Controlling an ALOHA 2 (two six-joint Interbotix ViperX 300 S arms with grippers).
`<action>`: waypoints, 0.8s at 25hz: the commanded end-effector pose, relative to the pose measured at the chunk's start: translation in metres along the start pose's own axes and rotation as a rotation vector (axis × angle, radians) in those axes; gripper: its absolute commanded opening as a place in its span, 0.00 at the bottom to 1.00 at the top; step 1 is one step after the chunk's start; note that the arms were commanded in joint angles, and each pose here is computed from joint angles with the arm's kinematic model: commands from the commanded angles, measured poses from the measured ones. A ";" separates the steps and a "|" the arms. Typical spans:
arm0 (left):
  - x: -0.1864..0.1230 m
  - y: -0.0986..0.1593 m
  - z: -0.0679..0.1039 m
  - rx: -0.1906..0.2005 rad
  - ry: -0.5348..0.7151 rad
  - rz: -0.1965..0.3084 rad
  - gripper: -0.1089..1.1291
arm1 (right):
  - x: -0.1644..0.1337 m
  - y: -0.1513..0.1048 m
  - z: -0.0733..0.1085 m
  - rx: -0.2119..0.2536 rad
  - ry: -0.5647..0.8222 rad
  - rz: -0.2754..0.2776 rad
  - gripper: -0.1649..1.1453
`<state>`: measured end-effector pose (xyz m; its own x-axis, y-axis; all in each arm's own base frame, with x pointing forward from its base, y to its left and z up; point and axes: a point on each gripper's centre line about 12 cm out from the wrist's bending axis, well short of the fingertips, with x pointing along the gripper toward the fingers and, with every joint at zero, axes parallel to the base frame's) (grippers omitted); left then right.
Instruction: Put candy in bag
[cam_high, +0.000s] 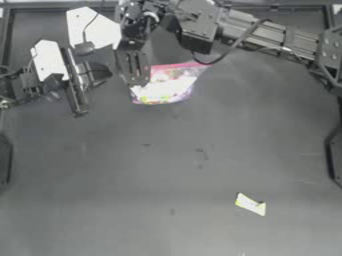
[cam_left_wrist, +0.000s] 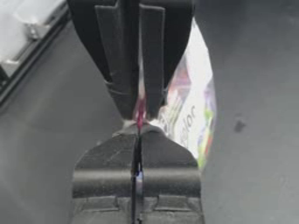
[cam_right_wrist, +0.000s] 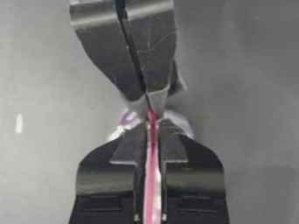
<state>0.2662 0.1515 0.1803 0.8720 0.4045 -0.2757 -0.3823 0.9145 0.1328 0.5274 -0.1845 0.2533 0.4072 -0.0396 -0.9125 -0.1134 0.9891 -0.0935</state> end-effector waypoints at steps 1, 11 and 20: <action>-0.004 0.003 0.019 0.011 -0.064 0.010 0.12 | -0.017 -0.002 0.003 0.004 -0.029 -0.012 0.33; -0.004 0.003 0.019 0.011 -0.058 0.010 0.12 | -0.022 -0.005 -0.012 0.024 -0.033 -0.025 0.25; -0.004 0.003 0.019 0.010 -0.058 0.012 0.12 | -0.029 -0.006 -0.034 0.046 -0.032 -0.044 0.25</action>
<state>0.2664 0.1505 0.1793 0.8708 0.4007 -0.2847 -0.3775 0.9161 0.1349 0.4964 -0.1899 0.2398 0.4011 -0.0537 -0.9145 -0.0719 0.9934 -0.0899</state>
